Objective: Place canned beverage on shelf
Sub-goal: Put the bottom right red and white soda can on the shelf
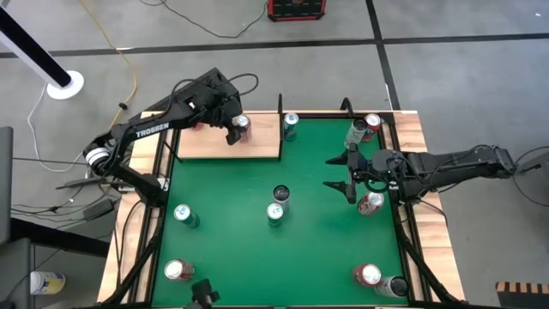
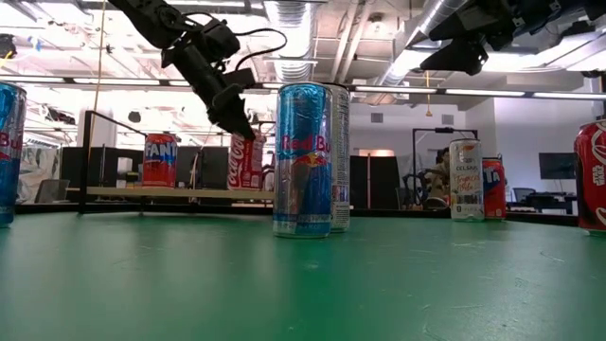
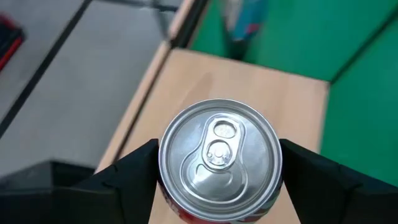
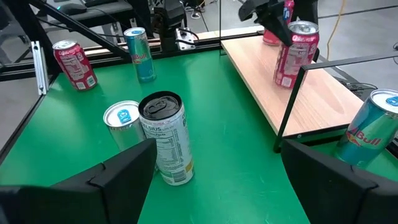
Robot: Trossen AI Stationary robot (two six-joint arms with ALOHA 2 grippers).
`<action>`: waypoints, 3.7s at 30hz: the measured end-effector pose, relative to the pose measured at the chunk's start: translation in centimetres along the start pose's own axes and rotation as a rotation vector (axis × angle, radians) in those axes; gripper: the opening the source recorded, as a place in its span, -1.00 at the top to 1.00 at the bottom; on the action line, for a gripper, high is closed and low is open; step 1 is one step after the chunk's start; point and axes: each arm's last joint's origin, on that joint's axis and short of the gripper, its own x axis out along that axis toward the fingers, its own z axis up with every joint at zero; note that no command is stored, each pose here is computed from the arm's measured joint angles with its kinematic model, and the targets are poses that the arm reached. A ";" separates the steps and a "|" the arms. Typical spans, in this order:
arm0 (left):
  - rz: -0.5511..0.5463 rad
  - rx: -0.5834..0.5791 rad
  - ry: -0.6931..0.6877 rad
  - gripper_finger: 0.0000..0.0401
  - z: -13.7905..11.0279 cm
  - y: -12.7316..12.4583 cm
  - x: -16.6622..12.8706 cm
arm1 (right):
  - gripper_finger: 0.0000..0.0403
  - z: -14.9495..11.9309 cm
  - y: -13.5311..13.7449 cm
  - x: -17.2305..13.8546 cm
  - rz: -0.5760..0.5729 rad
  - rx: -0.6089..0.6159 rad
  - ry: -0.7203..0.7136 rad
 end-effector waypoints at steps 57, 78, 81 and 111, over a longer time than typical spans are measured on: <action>0.222 -0.159 0.034 -0.38 -4.8 5.4 -4.0 | -0.83 0.6 0.4 1.2 0.008 -0.085 -0.070; 0.217 -0.127 0.043 -0.62 -4.8 5.3 -4.0 | -0.83 0.8 0.4 1.2 0.011 -0.072 -0.090; 0.209 -0.127 0.040 -0.62 -4.8 5.3 -4.0 | -0.83 0.8 0.4 1.2 0.011 -0.069 -0.090; 0.193 -0.098 0.029 -0.80 -3.8 5.5 -4.6 | -0.83 0.8 0.4 1.2 0.011 -0.054 -0.089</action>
